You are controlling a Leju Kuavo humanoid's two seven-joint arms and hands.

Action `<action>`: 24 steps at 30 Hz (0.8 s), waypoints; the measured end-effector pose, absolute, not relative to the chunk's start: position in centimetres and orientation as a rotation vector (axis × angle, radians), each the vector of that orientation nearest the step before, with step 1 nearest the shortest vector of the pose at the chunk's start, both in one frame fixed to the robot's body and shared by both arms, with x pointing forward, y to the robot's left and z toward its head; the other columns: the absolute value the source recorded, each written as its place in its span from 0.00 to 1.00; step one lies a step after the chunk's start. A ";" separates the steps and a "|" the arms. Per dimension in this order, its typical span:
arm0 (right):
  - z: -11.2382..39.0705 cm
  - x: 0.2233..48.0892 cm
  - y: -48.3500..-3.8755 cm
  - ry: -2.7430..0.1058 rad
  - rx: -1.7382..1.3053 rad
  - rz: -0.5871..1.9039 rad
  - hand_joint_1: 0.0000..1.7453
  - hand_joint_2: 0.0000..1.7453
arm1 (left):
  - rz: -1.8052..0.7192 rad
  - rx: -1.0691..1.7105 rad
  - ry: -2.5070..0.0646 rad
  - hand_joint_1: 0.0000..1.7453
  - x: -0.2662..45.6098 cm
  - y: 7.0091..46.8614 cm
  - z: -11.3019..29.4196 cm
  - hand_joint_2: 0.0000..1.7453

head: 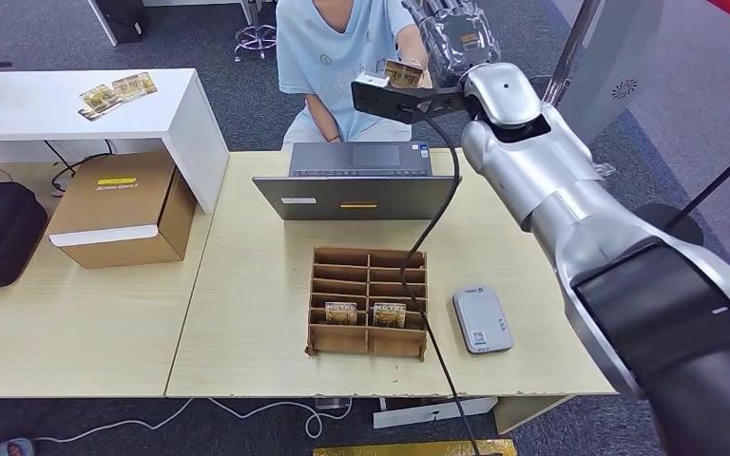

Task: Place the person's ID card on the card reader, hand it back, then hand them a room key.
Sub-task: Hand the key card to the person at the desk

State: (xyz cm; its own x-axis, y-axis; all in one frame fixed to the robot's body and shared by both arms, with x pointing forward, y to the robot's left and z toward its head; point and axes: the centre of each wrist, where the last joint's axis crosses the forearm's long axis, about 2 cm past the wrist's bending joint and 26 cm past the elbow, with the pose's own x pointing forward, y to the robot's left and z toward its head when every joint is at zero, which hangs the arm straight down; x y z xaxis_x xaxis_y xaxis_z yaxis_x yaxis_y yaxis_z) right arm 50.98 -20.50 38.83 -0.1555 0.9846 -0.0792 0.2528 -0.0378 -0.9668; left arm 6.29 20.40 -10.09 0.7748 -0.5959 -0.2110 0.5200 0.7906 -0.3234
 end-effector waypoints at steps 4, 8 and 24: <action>38.9 51.1 -21.4 -1.497 -1.359 1.229 0.00 1.00 | -0.603 -0.256 0.312 0.00 6.2 20.4 -10.1 1.00; 39.1 51.3 -22.9 -1.521 -1.364 1.207 0.00 1.00 | -0.593 -0.258 0.310 0.00 6.1 20.5 -10.1 1.00; 26.3 44.4 -35.2 -2.000 -1.047 0.565 0.00 1.00 | -0.562 -0.276 0.279 0.00 5.3 20.8 -10.3 1.00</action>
